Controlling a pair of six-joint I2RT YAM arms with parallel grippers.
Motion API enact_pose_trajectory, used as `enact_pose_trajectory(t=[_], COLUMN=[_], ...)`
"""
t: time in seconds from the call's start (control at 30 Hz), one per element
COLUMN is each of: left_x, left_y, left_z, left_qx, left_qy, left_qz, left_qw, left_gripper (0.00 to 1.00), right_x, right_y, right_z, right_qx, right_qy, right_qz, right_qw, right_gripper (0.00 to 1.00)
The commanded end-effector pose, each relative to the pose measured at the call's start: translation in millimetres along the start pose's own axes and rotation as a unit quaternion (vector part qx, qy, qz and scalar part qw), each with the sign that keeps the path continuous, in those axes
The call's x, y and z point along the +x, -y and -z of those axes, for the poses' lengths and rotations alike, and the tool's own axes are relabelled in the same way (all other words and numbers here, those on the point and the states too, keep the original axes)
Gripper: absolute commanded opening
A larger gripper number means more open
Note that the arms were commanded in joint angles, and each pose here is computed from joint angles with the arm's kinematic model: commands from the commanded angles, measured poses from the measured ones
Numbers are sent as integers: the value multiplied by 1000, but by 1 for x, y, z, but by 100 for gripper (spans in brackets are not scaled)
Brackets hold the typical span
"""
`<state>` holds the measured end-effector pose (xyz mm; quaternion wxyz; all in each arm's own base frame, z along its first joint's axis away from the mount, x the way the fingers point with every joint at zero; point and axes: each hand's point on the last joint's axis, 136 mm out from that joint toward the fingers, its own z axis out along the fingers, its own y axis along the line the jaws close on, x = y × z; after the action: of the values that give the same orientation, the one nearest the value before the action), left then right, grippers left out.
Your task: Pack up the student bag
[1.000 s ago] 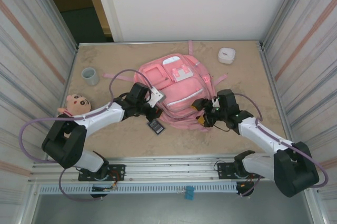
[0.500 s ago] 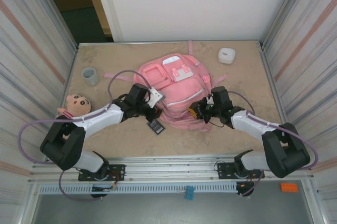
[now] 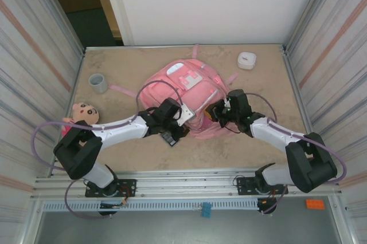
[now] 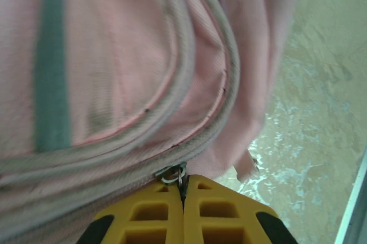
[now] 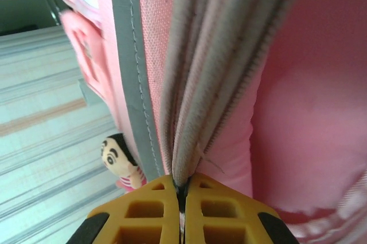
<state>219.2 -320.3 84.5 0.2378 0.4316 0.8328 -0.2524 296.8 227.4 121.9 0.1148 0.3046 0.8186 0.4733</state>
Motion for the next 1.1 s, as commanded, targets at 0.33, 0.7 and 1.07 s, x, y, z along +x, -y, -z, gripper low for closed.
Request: enact_pose_trajectory(t=[0.33, 0.7, 1.07], left_x=[-16, -73, -53], left_y=[10, 63, 9], left_z=[17, 3, 79], left_qx=[5, 84, -77], left_qy=[48, 105, 110], left_qz=[4, -39, -179], left_qw=[999, 990, 975], left_gripper=[0, 42, 78], right_x=[9, 19, 20], right_y=[-38, -43, -59], right_z=[41, 27, 57], right_qx=[-50, -55, -39], right_qy=[-15, -40, -95], right_qz=[59, 69, 199], right_qw=[997, 995, 975], right_gripper=[2, 0, 0])
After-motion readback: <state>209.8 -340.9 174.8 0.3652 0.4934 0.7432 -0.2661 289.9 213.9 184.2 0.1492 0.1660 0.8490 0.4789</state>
